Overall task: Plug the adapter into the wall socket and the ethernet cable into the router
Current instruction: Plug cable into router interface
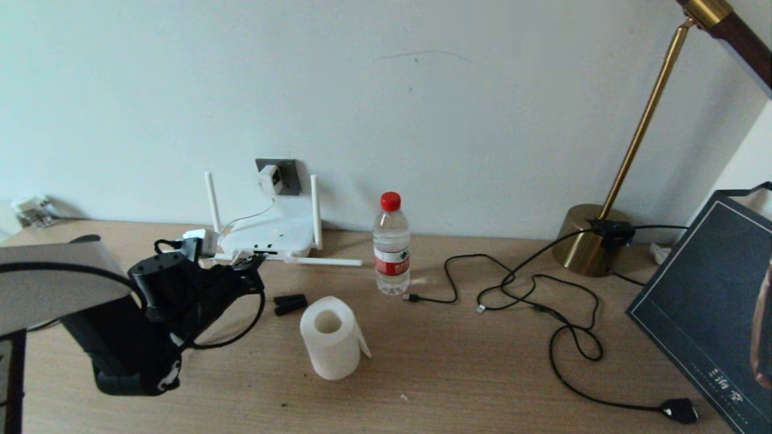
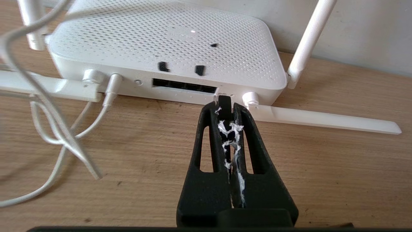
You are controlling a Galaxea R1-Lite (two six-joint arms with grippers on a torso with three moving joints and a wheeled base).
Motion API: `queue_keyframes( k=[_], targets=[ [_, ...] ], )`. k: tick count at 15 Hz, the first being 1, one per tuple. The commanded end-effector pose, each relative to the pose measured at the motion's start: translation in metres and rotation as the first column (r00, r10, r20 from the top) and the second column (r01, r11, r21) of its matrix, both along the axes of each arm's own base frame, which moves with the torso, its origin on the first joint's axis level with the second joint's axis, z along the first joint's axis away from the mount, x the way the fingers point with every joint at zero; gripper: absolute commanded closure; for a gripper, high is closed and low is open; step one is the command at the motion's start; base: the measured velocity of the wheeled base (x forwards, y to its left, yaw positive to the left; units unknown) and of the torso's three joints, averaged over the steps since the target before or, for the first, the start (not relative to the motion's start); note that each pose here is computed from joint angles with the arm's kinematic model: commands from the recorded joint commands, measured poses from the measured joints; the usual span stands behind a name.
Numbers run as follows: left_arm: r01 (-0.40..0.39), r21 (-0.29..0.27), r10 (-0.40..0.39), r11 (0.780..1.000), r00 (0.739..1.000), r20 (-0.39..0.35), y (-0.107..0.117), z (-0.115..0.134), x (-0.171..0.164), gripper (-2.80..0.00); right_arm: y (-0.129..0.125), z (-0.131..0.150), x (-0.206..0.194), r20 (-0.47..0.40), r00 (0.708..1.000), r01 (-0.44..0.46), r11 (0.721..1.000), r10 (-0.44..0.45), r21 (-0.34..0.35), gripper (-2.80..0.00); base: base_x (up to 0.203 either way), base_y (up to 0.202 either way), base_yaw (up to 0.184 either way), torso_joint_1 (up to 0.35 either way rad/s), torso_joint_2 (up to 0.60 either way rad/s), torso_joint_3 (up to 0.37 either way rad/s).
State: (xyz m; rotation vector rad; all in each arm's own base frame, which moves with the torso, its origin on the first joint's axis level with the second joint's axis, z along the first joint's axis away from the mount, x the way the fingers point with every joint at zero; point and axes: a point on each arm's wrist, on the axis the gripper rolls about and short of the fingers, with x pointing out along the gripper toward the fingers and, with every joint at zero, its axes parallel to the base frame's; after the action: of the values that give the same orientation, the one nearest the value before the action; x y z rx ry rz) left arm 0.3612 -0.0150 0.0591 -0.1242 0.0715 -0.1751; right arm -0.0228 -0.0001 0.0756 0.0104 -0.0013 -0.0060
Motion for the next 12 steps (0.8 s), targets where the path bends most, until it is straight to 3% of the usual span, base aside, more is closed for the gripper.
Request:
queue_keyframes(
  k=[1,6,12],
  targets=[
    [-0.016,0.0,0.016,1.0,1.0,0.003,0.006,0.001,-0.002,0.0,0.0,0.0,0.0,-0.001,1.0,0.0,1.0,0.0,0.0,0.0,0.0,0.0,0.0,0.0,0.0,0.0],
    [-0.029,-0.002,0.029,1.0,1.0,-0.01,0.021,-0.003,-0.003,0.0,0.0,0.0,0.0,-0.001,1.0,0.0,1.0,0.0,0.0,0.0,0.0,0.0,0.0,0.0,0.0,0.0],
    [-0.018,0.01,0.018,1.0,1.0,0.003,0.023,-0.002,0.002,0.0,0.0,0.0,0.0,-0.001,1.0,0.0,1.0,0.0,0.0,0.0,0.0,0.0,0.0,0.0,0.0,0.0]
  ],
)
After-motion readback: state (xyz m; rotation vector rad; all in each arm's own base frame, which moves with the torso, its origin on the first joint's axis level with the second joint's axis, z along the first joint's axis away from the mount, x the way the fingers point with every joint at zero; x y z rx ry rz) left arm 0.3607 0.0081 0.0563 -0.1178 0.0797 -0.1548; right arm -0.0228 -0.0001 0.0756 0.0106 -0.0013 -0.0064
